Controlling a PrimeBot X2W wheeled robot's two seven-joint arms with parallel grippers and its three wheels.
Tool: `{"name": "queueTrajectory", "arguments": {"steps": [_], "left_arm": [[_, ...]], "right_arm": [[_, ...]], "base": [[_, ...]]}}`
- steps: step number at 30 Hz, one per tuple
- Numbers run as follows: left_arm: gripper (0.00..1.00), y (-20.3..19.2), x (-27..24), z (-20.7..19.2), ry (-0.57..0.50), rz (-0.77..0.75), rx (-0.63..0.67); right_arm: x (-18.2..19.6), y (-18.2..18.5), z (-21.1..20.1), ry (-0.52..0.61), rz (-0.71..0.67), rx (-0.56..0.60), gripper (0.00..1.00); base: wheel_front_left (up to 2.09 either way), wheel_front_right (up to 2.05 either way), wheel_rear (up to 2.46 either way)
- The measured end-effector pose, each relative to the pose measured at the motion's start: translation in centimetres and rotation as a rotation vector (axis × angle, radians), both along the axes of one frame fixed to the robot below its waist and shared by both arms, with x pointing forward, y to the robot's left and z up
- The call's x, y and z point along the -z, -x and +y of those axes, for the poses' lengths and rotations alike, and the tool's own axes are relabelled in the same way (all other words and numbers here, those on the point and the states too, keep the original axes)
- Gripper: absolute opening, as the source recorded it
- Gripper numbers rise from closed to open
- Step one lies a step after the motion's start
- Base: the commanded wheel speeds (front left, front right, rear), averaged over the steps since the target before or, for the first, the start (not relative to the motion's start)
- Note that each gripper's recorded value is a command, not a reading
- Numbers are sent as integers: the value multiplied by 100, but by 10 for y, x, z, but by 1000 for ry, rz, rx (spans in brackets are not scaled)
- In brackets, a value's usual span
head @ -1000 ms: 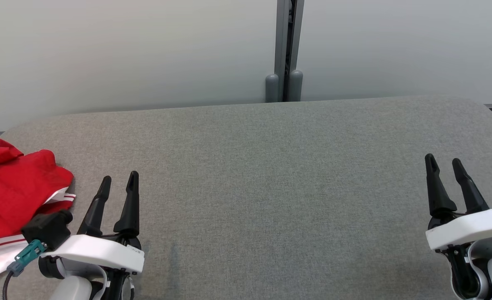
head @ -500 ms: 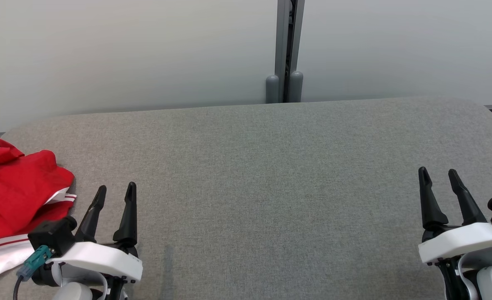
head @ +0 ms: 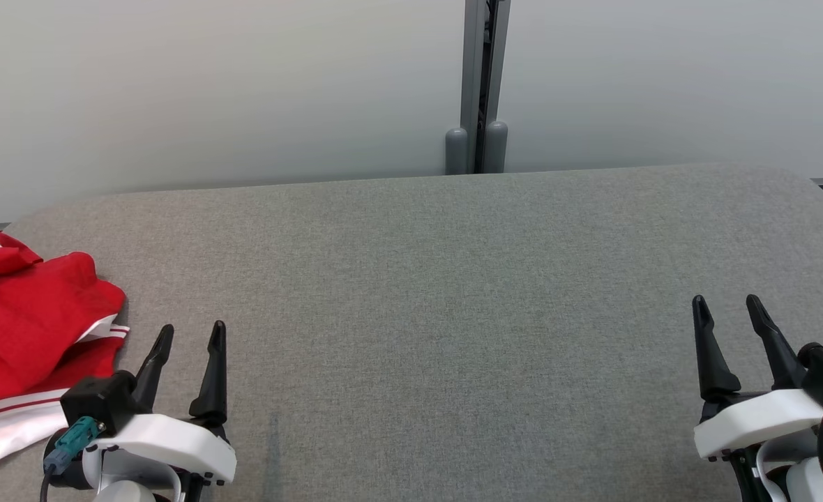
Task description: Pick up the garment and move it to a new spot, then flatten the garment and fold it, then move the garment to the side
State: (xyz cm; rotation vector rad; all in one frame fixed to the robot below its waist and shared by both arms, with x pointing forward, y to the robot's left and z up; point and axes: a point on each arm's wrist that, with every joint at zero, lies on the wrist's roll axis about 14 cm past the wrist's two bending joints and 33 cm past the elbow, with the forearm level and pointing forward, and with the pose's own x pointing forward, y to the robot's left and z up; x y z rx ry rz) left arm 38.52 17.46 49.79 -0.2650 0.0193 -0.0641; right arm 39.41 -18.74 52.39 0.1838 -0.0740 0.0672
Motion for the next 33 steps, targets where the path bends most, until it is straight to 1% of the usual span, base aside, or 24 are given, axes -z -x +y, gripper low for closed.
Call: {"name": "queueTrajectory", "arguments": {"steps": [8, 19, 27, 33], "left_arm": [[100, 2, 6, 2, -65, 17, 0], [100, 2, 9, 2, -132, 26, 4], [100, 3, 11, 4, -169, 28, 0], [100, 3, 12, 6, -165, 34, -9]], "right_arm": [[8, 2, 3, 80, 6, -9, 100], [11, 3, 6, 146, 2, -18, 100], [12, 4, 7, 154, -4, -18, 100], [15, 5, 4, 113, 8, -4, 100]], "base": [[0, 0, 0], [0, 0, 0], [0, 0, 0], [0, 0, 0]]}}
